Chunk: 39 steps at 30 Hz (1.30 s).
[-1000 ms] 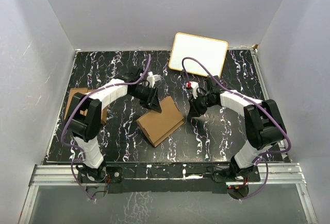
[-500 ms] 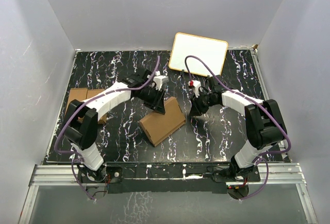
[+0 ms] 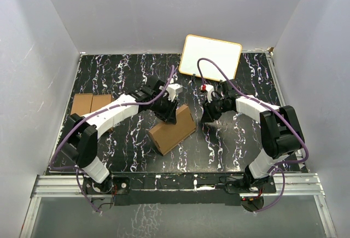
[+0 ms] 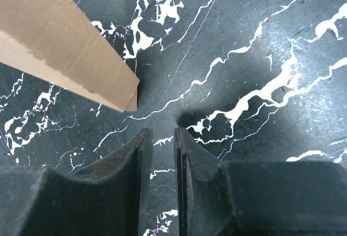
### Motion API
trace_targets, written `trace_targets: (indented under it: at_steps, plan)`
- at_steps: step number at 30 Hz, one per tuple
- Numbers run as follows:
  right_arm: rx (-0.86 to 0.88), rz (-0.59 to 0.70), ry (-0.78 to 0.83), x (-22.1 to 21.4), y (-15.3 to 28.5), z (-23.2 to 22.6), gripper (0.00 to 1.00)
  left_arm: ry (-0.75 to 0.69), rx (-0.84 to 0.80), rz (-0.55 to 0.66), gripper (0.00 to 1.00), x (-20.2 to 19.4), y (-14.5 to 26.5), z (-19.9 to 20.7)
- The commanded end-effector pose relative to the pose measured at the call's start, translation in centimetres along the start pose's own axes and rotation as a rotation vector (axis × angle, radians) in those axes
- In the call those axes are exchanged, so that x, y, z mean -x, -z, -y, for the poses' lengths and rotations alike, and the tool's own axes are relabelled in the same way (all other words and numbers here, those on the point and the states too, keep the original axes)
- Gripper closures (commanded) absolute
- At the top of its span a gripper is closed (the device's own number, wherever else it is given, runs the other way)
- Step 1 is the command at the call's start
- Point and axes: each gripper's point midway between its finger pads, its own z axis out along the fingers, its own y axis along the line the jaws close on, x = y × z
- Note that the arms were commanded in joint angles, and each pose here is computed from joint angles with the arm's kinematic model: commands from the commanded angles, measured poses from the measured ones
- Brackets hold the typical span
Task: Fold the paper box
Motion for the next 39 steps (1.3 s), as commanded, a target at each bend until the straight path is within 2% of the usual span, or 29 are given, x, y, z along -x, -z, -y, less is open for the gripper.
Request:
trace_targets:
  at_steps: [1, 13, 27, 35, 39]
  plan:
    - [-0.013, 0.074, 0.053, 2.6, 0.6, 0.5, 0.72, -0.015, 0.138, -0.099, 1.0, -3.7, -0.4, -2.8]
    - [-0.001, 0.08, 0.051, 2.6, 0.6, 0.3, 0.73, -0.033, 0.187, -0.074, 1.0, -3.4, -0.8, -2.4]
    - [-0.017, 0.117, 0.039, 3.2, 1.6, 0.8, 0.72, -0.064, 0.46, 0.042, 1.0, -5.2, -1.4, -0.5]
    - [-0.034, 0.144, 0.014, 3.3, 2.6, 1.8, 0.71, -0.101, 0.609, -0.022, 1.0, -6.6, -2.3, -0.1]
    - [-0.037, 0.151, 0.011, 3.4, 2.8, 1.9, 0.71, -0.098, 0.645, -0.008, 1.0, -7.3, -3.0, 0.2]
